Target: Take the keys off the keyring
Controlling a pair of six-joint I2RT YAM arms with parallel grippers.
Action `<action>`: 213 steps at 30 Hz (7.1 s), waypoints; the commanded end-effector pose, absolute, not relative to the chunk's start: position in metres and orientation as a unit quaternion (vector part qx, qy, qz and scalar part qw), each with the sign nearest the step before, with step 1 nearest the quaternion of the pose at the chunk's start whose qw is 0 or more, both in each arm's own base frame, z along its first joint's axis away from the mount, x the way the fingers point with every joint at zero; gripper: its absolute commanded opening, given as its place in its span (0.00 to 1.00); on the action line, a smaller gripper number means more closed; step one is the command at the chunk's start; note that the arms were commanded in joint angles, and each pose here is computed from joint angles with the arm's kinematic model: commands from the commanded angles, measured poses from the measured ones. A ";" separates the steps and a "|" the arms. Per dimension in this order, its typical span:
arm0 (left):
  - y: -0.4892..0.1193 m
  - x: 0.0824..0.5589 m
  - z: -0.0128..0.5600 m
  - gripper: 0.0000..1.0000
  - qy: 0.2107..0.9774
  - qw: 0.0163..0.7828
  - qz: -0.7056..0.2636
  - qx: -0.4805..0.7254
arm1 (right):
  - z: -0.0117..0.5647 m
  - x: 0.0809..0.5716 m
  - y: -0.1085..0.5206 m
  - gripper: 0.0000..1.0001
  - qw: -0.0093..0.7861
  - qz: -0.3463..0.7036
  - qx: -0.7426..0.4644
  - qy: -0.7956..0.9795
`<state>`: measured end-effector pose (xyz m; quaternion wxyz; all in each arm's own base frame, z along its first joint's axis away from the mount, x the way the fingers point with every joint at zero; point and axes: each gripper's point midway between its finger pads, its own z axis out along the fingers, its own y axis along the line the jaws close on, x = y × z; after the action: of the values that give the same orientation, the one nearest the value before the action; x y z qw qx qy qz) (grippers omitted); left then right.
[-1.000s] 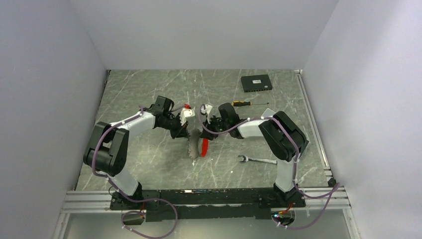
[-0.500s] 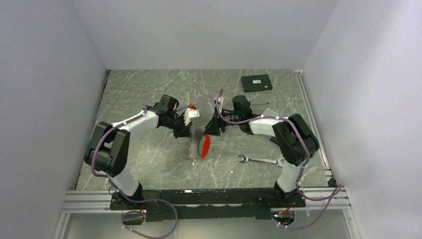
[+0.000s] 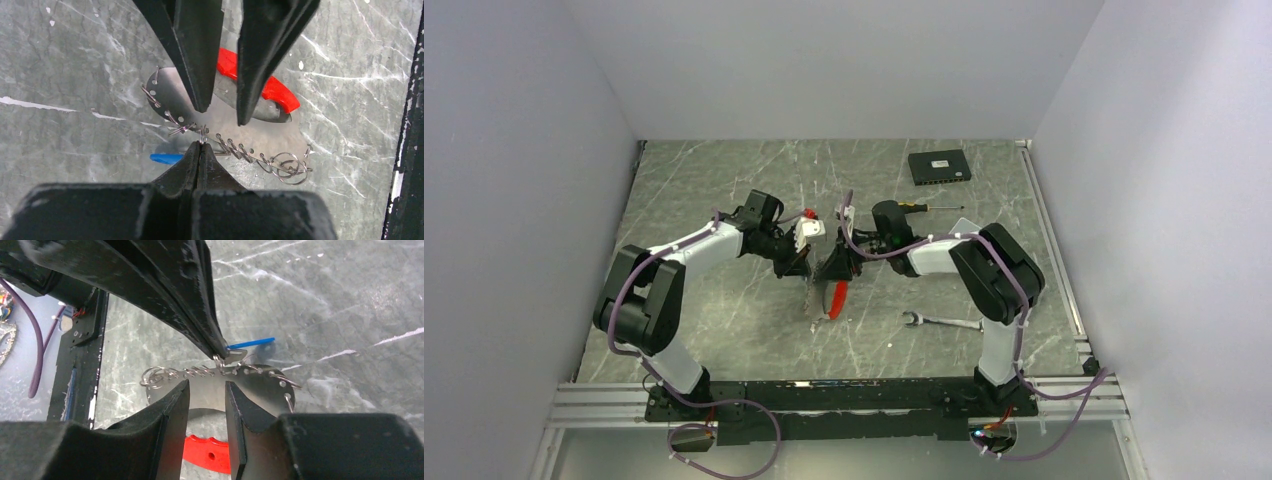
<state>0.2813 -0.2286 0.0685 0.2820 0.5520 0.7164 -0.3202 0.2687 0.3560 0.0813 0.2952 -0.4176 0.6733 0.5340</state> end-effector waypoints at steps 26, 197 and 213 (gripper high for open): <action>-0.245 0.290 0.103 0.06 0.709 0.303 -0.380 0.510 | 0.093 0.276 0.375 0.00 0.346 0.533 -0.455 0.624; -0.243 0.259 0.106 0.00 0.688 0.284 -0.435 0.507 | 0.110 0.261 0.362 0.29 0.313 0.519 -0.531 0.592; -0.247 0.268 0.117 0.05 0.698 0.285 -0.436 0.492 | 0.101 0.264 0.365 0.00 0.331 0.481 -0.544 0.602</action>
<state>0.2601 -0.2396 0.0924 0.2626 0.4995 0.7102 -0.4209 0.2565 0.3613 0.0891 0.2810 -0.5323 0.6157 0.5086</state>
